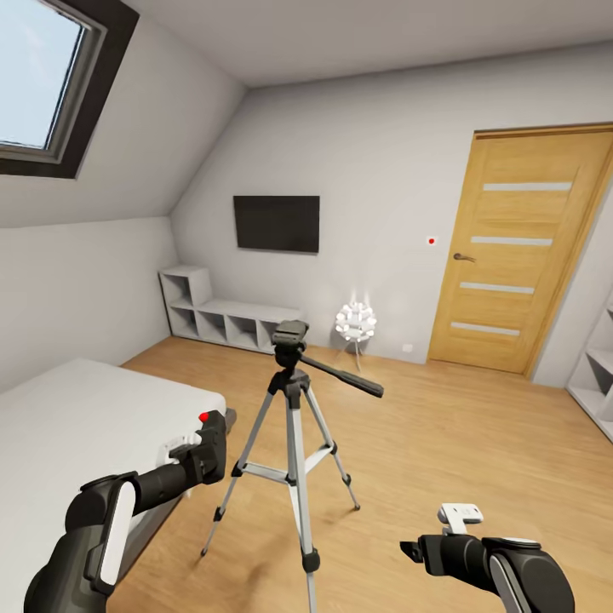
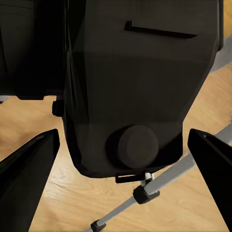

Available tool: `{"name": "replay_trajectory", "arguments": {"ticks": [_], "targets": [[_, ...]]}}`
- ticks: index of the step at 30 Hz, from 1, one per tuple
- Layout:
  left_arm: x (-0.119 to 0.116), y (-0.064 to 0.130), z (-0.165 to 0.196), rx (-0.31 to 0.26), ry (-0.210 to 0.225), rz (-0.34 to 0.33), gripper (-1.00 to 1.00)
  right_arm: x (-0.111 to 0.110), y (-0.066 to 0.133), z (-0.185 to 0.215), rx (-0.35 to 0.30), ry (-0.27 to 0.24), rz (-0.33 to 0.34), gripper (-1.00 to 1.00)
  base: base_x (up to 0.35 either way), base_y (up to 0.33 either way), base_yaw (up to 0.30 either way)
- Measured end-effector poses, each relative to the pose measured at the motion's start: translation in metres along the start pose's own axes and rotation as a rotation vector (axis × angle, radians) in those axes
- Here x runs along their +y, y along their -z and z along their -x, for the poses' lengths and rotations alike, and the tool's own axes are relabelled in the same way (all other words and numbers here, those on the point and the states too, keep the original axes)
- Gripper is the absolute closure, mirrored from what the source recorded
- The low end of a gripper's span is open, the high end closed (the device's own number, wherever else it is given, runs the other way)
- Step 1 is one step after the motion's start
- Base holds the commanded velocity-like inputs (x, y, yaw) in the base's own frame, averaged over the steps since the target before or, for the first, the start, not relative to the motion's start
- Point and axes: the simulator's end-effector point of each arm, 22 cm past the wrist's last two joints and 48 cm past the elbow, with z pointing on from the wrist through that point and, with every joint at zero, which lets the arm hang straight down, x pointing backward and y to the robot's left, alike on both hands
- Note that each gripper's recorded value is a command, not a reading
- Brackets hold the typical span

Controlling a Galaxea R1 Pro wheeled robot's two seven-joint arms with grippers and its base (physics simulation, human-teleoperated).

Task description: Attach the digital camera to the camera tripod in the bedroom.

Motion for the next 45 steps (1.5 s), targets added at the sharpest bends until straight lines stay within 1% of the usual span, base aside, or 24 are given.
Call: {"name": "replay_trajectory", "arguments": {"ticks": [22,31,39,45], "targets": [[0.0002,-0.0001,-0.0004,0.000,0.000,0.000,1.00,-0.0015,0.0000,-0.0003,0.001,0.002,-0.003,-1.00,0.017,0.000,-0.002],[0.0007,-0.0004,-0.0011,0.003,0.001,0.001,1.00,0.0005,-0.0003,-0.0002,0.001,0.001,0.000,-1.00,0.000,0.000,-0.189],[0.0009,-0.0003,-0.0011,0.003,0.001,0.002,1.00,0.0007,-0.0002,0.0000,0.000,0.002,0.000,-1.00,0.000,0.009,-0.049],[0.0011,-0.0002,-0.0010,0.003,0.001,0.002,1.00,0.0007,-0.0003,0.0000,0.000,0.002,0.000,-1.00,0.000,0.134,-0.028]]}}
